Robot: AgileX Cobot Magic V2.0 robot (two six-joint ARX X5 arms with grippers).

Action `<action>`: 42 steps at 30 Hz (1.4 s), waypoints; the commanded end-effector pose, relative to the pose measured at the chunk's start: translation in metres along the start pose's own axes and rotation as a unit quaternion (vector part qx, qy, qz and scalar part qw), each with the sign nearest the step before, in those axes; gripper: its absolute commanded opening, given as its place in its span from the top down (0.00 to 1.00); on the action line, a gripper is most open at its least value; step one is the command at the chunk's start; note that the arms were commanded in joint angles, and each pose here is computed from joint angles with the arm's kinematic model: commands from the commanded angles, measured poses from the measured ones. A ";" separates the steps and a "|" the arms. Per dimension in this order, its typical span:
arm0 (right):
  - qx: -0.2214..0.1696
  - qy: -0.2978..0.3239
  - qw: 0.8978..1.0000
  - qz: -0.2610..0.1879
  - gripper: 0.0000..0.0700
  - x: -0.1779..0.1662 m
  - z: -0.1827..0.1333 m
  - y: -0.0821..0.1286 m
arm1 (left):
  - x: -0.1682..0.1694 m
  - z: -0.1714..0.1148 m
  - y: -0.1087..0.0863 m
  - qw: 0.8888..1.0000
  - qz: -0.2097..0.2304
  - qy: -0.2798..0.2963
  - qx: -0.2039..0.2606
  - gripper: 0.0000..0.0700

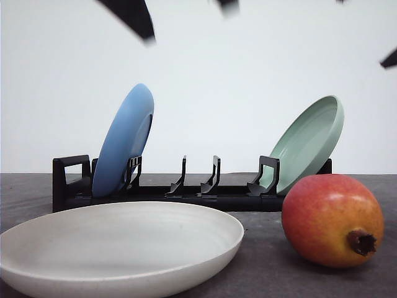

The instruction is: Place pomegranate in white plate

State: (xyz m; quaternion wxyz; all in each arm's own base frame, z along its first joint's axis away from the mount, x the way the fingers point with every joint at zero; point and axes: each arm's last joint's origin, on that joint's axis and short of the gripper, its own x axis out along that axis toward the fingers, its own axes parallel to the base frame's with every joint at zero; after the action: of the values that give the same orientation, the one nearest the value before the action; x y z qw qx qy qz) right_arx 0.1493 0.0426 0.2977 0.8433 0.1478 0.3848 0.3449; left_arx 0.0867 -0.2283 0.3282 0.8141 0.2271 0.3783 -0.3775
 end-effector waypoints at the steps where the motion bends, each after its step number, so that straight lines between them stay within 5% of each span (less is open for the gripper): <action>1: 0.000 0.011 1.000 -0.015 0.10 0.004 0.002 0.001 | -0.017 0.002 0.003 0.999 -0.008 -0.034 0.001 0.09; 11: 0.008 0.076 0.995 -0.066 0.10 0.030 -0.003 0.007 | -0.090 -0.026 0.031 0.987 -0.035 -0.140 -0.076 0.10; 23: 0.006 0.159 0.979 -0.124 0.10 0.072 -0.009 0.006 | -0.089 -0.117 0.051 0.959 -0.066 -0.212 -0.176 0.10; 31: 0.004 0.234 0.962 -0.138 0.00 0.115 -0.018 -0.003 | -0.105 -0.144 0.063 0.940 -0.056 -0.264 -0.209 0.10; 42: 0.014 0.294 0.944 -0.149 0.00 0.162 -0.030 -0.022 | -0.107 -0.157 0.069 0.943 -0.004 -0.253 -0.215 0.10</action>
State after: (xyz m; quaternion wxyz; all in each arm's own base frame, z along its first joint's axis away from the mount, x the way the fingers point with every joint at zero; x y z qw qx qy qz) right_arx 0.2098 0.1351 0.1798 0.7336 -0.0016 0.6367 0.2375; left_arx 0.0256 -0.0362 0.3201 0.9106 -0.0511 0.2368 -0.3348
